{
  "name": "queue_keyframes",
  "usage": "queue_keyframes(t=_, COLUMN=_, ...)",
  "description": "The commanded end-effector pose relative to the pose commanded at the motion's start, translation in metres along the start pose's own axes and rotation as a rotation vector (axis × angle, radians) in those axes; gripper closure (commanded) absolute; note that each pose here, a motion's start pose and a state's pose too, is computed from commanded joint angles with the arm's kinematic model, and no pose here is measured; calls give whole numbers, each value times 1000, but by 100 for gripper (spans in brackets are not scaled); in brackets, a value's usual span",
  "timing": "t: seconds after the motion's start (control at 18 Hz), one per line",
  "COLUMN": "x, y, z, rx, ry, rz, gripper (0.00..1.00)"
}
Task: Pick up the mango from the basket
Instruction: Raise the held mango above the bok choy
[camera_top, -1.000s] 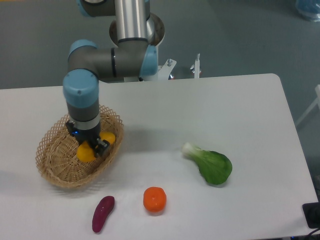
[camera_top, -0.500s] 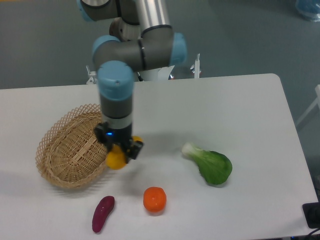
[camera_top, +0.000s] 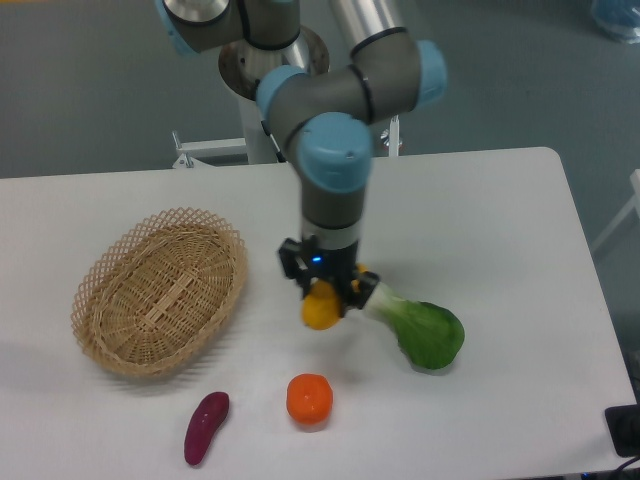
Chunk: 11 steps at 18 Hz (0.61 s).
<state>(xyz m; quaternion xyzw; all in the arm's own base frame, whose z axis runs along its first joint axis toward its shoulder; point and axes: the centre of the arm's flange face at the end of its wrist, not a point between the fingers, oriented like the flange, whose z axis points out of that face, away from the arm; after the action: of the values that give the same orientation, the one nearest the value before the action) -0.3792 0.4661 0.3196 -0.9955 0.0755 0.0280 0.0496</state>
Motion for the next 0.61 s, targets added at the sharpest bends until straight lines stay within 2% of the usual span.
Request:
queue_keyframes(t=0.22, x=-22, y=27, z=-1, rx=-10, ry=-3, rz=48, gripper=87)
queue_keyframes(t=0.61, x=-35, y=34, z=3, rx=-9, ry=-11, rz=110, gripper=82)
